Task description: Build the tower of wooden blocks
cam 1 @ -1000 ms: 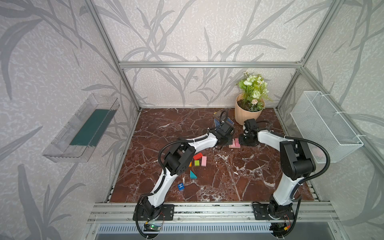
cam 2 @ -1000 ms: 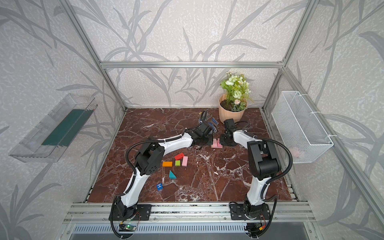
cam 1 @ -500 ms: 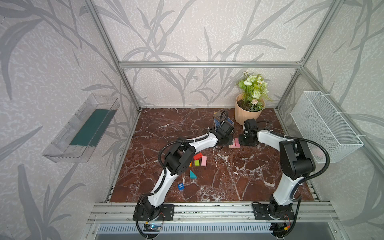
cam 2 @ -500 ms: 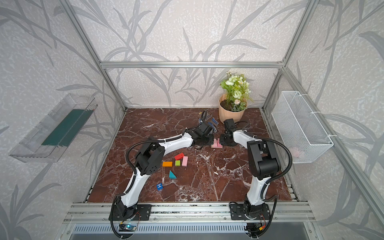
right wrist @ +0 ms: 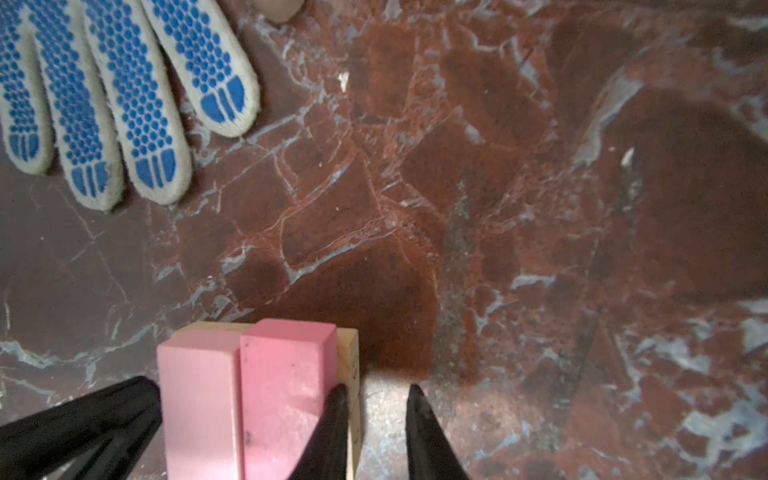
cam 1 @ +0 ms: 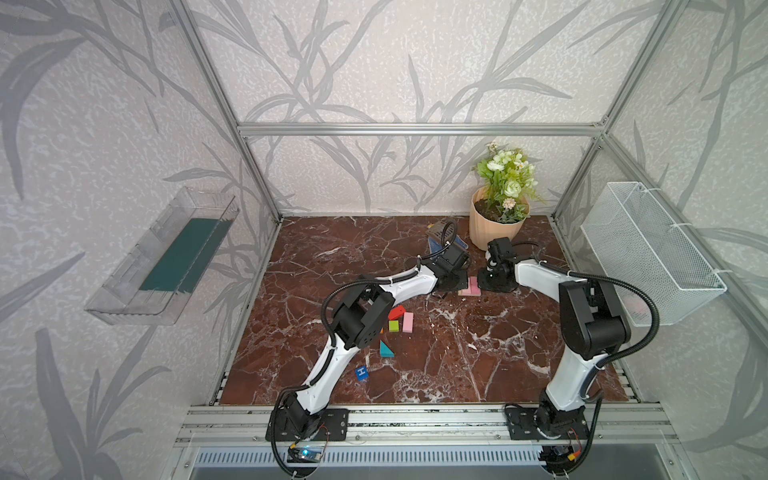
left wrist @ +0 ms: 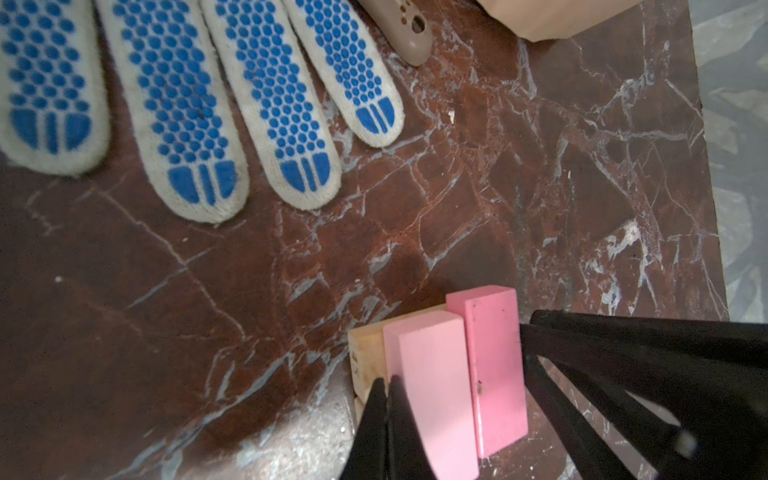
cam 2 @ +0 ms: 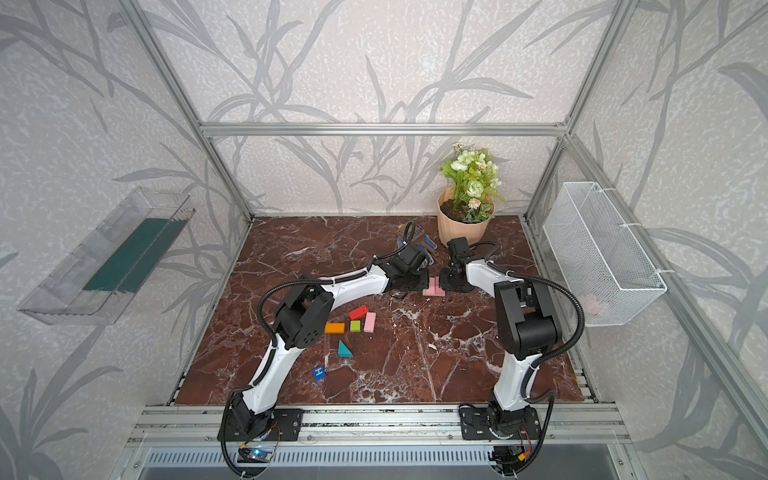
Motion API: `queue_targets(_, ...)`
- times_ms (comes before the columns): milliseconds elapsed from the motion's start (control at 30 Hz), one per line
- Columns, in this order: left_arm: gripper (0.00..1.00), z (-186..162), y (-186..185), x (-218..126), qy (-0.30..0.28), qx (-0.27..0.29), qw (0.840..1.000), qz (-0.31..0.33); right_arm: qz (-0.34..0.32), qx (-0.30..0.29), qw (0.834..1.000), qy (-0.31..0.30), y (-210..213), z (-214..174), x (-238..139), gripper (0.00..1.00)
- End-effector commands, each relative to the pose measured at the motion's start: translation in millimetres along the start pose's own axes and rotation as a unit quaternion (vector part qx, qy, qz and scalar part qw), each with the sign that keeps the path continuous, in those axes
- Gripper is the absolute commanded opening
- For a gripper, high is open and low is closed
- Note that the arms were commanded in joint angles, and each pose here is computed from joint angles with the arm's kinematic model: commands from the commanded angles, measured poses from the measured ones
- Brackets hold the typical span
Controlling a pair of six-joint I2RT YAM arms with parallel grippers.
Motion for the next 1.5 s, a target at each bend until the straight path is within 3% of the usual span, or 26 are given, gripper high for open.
queue_targets(0,0.00,3.0,-1.9,5.7,-0.001,-0.009,1.000,-0.003,-0.006,-0.009,1.000,0.004,3.2,2.9,0.7,0.25)
queue_targets(1467,0.00,-4.1,3.5,4.3,-0.026,-0.047,0.999,-0.010,0.000,-0.009,1.000,0.018,5.8,6.3,6.3,0.26)
Point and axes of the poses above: each gripper's point midway between its finger pads, its own x axis out along the fingers, its own y axis along the line the jaws close on, z = x × y, the point moved 6 cm from there along -x, back along the fingers, and after that the axes turned 12 degrees about x, right-handed, at the moved point
